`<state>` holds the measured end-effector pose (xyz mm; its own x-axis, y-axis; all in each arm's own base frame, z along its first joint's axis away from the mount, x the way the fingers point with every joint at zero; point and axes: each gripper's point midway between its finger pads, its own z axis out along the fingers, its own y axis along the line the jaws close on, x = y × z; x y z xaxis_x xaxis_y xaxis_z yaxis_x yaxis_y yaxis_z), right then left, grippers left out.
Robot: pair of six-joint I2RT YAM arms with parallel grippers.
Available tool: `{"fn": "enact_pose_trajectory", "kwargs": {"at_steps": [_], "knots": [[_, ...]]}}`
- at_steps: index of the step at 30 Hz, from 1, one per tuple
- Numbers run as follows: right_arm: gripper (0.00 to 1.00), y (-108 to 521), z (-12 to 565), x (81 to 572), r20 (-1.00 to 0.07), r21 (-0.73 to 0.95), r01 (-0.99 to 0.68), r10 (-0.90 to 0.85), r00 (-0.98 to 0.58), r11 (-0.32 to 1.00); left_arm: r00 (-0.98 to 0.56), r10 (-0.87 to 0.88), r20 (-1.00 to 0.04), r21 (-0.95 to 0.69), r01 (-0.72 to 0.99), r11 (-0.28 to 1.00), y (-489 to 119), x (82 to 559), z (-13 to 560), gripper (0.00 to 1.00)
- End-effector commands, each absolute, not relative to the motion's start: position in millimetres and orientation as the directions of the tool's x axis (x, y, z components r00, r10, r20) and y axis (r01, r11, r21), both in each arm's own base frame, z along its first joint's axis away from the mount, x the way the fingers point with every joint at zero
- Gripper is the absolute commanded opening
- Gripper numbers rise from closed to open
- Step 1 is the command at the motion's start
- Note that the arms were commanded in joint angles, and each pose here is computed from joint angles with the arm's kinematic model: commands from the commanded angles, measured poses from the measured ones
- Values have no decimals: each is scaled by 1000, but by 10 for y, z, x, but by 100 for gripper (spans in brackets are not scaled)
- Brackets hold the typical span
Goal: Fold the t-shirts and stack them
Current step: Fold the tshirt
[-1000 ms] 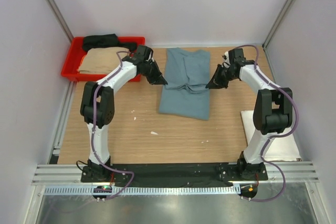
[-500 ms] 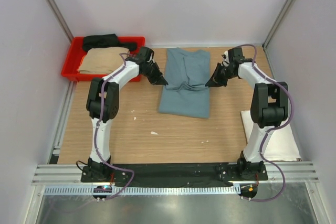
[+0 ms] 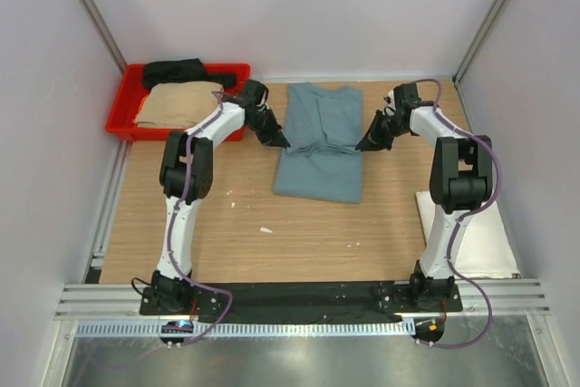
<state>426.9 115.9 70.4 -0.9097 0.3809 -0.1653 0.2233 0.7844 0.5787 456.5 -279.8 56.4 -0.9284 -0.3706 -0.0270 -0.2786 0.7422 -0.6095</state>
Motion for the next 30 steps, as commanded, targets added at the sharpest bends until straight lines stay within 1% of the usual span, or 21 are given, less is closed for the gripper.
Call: {"fn": "enact_pose_trajectory", "kwargs": {"at_steps": [1, 2, 3, 4, 5, 7, 9, 10, 12, 13, 14, 15, 16, 17, 18, 19, 20, 23, 25, 28, 30], "knots": [[9, 1089, 815, 4486, -228, 572, 208, 397, -889, 793, -933, -350, -81, -594, -237, 769, -2747, 4689, 678, 10], [13, 1075, 799, 4495, -230, 565, 212, 398, -888, 798, -934, -349, -82, -560, -247, 791, -2686, 4658, 673, 23], [16, 1054, 805, 4554, -245, 559, 206, 397, -885, 803, -936, -332, -119, -546, -218, 809, -2647, 4686, 735, 28], [24, 959, 771, 4570, -267, 509, 215, 390, -881, 833, -920, -343, -188, -506, -208, 837, -2557, 4785, 832, 34], [27, 902, 770, 4594, -282, 480, 218, 385, -878, 850, -917, -337, -213, -481, -202, 853, -2501, 4775, 922, 41], [33, 696, 888, 4637, -339, 369, 239, 369, -865, 898, -894, -316, -317, -456, -149, 877, -2402, 4817, 1243, 46], [40, 590, 1119, 4627, -411, 310, 217, 337, -847, 926, -880, -288, -377, -455, -94, 885, -2380, 4765, 1534, 47], [43, 621, 1191, 4578, -427, 296, 200, 316, -847, 934, -893, -271, -360, -458, -84, 885, -2406, 4662, 1511, 47], [45, 739, 1205, 4436, -418, 312, 172, 298, -858, 934, -898, -252, -361, -496, -44, 867, -2479, 4503, 1633, 39], [46, 842, 1373, 4435, -461, 345, 140, 297, -836, 928, -900, -241, -362, -520, -20, 854, -2585, 4452, 1623, 36], [46, 1028, 1394, 4385, -451, 396, 122, 308, -838, 910, -923, -217, -317, -528, -18, 849, -2628, 4287, 1461, 32], [47, 1120, 1296, 4275, -430, 419, 122, 315, -846, 900, -927, -204, -313, -541, -2, 841, -2684, 4234, 1436, 30], [47, 1218, 1344, 4352, -471, 456, 90, 326, -819, 886, -928, -191, -321, -552, 20, 833, -2772, 4192, 1431, 28], [47, 1340, 1391, 4328, -479, 490, 72, 337, -810, 869, -942, -182, -280, -566, 9, 824, -2803, 4095, 1330, 24], [45, 1470, 1276, 4225, -412, 559, 90, 370, -833, 824, -947, -180, -264, -580, 7, 814, -2842, 4063, 1304, 21], [43, 1543, 1304, 4287, -416, 603, 76, 394, -820, 794, -949, -182, -257, -597, 7, 802, -2897, 4043, 1281, 19], [42, 1598, 1219, 4253, -379, 623, 86, 396, -836, 777, -953, -177, -246, -606, 9, 796, -2916, 4009, 1253, 18], [35, 1729, 1151, 4150, -334, 659, 58, 361, -871, 750, -959, -157, -235, -612, 20, 791, -2935, 3920, 1137, 16], [28, 1766, 1113, 4043, -311, 674, 37, 329, -891, 738, -971, -137, -195, -631, 17, 776, -2961, 3807, 1030, 14], [24, 1874, 1066, 3845, -274, 700, -7, 259, -926, 714, -983, -123, -140, -626, -9, 780, -2920, 3618, 827, 10], [21, 1993, 1034, 3704, -244, 727, -30, 217, -945, 686, -982, -118, -148, -625, 0, 781, -2886, 3545, 822, 10]]}}
